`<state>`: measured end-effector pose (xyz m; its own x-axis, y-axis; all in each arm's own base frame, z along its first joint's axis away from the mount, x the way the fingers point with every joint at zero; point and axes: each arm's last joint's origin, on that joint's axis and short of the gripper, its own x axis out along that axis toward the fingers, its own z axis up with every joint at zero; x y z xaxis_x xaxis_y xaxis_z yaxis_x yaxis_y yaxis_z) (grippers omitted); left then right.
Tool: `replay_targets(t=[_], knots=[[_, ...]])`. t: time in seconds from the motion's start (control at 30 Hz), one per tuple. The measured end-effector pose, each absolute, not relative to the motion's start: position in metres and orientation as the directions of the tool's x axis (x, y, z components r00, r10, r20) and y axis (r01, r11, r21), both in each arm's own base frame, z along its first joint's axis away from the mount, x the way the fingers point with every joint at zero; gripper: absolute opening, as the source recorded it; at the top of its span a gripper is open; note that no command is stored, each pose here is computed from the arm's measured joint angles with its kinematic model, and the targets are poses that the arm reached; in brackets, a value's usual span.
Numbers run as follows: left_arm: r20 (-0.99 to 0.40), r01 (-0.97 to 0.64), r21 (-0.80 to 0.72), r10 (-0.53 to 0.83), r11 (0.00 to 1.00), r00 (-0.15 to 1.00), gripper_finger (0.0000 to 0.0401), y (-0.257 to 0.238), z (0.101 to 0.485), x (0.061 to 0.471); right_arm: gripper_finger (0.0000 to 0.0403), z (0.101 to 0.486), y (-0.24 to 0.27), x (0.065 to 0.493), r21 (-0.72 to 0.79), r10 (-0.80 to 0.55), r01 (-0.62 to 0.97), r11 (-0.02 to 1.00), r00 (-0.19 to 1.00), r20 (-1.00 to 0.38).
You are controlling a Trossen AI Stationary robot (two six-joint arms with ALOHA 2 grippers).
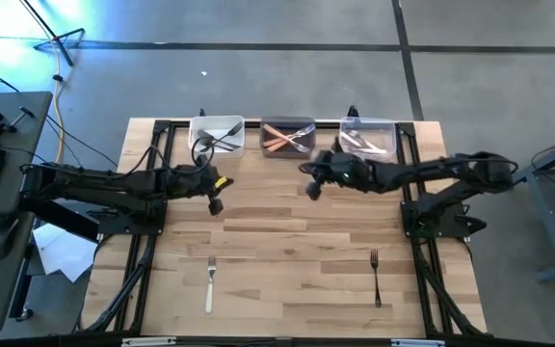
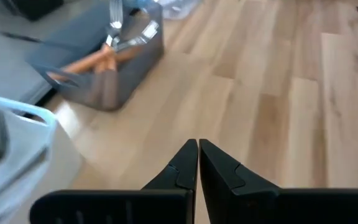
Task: Sort silverware by color (type)
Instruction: Put the white fork into the transparent bin
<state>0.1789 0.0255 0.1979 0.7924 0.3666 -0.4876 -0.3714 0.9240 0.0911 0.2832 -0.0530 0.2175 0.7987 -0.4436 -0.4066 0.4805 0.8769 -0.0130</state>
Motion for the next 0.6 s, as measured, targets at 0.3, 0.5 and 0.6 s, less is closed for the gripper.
replay_targets(t=[0.3,0.5,0.6], knots=[[-0.644,-0.403,0.013,0.315,0.915,0.697,0.0007,-0.003,0.195,0.173,0.0,0.188,-0.03,0.245,0.053,-0.381,0.408,0.911,0.886,-0.265],[-0.783,-0.441,-0.033,0.251,0.897,0.569,0.0007,-0.025,0.205,0.171,0.0,0.172,-0.031,0.233,0.043,-0.399,0.426,0.904,0.874,-0.277],[-0.85,-0.461,-0.07,0.188,0.884,0.491,0.0007,-0.039,0.209,0.175,0.0,0.171,-0.031,0.232,0.021,-0.44,0.463,0.886,0.855,-0.276]])
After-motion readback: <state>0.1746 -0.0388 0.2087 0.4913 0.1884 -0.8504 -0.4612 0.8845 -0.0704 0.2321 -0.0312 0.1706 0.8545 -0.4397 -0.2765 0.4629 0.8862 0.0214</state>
